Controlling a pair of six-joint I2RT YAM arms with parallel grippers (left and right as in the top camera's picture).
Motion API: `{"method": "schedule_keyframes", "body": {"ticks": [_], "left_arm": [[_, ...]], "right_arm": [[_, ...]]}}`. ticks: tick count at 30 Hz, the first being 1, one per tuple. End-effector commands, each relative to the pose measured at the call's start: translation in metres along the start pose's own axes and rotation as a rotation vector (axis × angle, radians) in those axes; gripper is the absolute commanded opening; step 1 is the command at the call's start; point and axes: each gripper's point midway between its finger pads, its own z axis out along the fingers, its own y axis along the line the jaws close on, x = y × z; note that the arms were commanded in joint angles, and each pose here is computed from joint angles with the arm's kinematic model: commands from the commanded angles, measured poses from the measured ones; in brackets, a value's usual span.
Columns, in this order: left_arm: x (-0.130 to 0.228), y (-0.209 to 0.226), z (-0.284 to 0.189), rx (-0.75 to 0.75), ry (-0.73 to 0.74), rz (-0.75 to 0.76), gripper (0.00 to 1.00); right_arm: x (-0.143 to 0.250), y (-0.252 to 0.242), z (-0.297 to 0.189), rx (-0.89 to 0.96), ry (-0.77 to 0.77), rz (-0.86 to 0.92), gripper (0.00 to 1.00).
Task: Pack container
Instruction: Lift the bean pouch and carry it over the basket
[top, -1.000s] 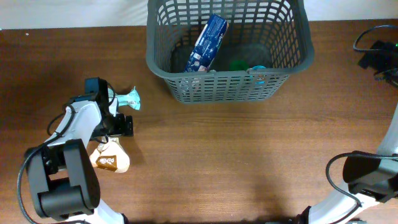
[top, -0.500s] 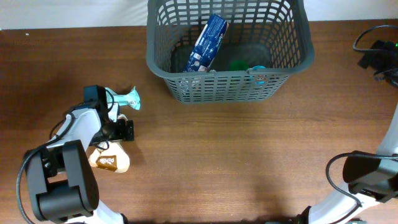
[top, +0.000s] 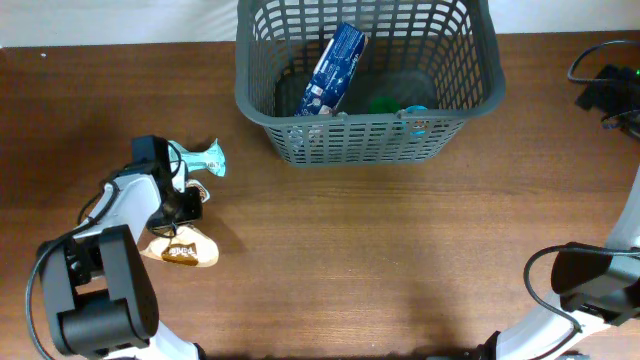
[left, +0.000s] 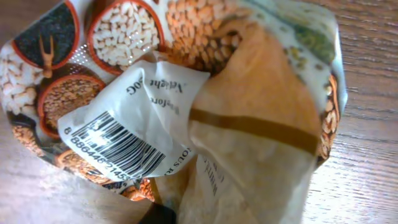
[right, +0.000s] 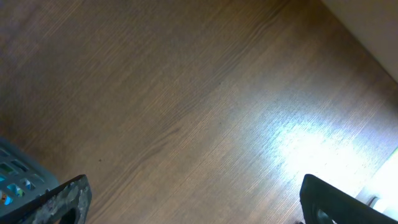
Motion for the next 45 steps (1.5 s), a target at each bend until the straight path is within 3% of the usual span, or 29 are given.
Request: {"method": "schedule_keyframes", "body": {"ticks": [1,5,10,15,20,26,30,36,45], "left_arm": [[-0.008,-0.004,-0.013,0.029,0.007,-0.120,0.02],[-0.036,0.001,-0.068,0.032,-0.090,-0.134,0.02],[-0.078,0.029,-0.208,0.028,-0.438,-0.202,0.02],[-0.086,0.039,-0.332,0.036,-0.768,-0.249,0.02],[-0.087,0.005,-0.443,0.143,-1.062,-0.223,0.02],[-0.103,-0.077,-0.537,0.389,-1.371,-0.072,0.02],[-0.120,-0.138,-0.551,0.534,-1.437,0.004,0.02],[-0.157,-0.239,-0.507,0.633,-1.385,0.057,0.02],[-0.196,-0.297,-0.398,0.481,-1.239,0.016,0.02]], "right_arm": [[-0.002,-0.005,0.001,0.023,-0.007,0.012,0.99],[-0.002,-0.005,0.001,0.023,-0.007,0.012,0.99],[-0.002,-0.005,0.001,0.023,-0.007,0.012,0.99],[-0.002,-0.005,0.001,0.023,-0.007,0.012,0.99],[-0.002,-0.005,0.001,0.023,-0.007,0.012,0.99],[-0.002,-0.005,0.001,0.023,-0.007,0.012,0.99],[-0.002,-0.005,0.001,0.023,-0.007,0.012,0.99],[-0.002,-0.005,0.001,0.023,-0.007,0.012,0.99],[-0.002,-0.005,0.001,0.023,-0.007,0.012,0.99]]}}
